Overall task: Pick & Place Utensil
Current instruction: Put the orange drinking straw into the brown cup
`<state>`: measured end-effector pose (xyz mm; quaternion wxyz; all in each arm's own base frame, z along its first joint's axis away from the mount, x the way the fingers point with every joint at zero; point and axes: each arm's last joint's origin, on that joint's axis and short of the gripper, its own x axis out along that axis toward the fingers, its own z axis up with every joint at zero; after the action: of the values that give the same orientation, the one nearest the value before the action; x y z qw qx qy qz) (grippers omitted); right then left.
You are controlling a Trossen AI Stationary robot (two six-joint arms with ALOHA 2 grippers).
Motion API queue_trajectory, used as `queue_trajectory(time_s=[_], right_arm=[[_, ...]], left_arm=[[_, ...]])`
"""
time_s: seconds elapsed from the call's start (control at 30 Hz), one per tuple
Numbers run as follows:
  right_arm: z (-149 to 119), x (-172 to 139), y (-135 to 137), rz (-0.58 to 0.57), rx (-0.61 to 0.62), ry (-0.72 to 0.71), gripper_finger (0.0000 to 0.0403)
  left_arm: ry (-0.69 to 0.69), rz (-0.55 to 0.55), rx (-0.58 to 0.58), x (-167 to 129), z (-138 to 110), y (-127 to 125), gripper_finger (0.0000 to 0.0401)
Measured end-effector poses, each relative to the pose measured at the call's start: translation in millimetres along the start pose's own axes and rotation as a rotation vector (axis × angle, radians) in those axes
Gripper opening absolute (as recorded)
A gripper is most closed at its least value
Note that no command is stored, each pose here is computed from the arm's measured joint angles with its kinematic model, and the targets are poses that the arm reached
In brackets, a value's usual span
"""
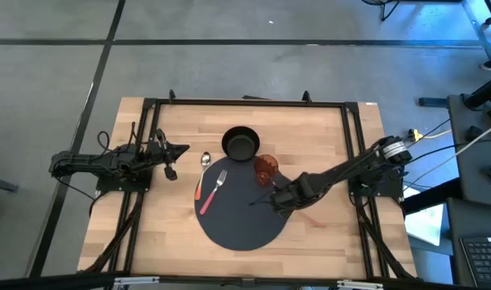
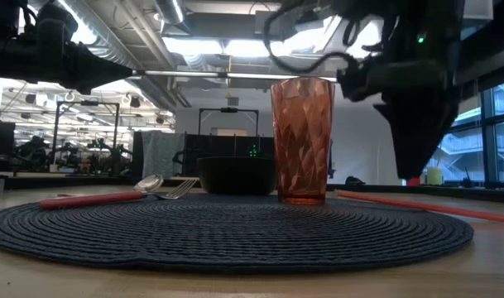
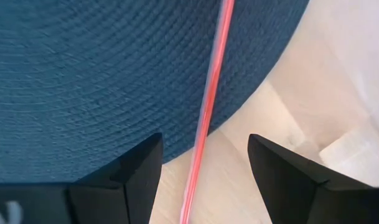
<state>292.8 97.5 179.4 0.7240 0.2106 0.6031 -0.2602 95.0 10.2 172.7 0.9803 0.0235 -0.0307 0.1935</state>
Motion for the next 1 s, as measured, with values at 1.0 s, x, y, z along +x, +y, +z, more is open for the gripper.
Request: queue_trajectory(time_s=[1.0], right_arm=[[8, 37, 6, -0.037, -0.102, 0.065, 0.0119]], left_arm=[[0.000, -0.008, -0.016, 0, 0, 0, 0.0004]])
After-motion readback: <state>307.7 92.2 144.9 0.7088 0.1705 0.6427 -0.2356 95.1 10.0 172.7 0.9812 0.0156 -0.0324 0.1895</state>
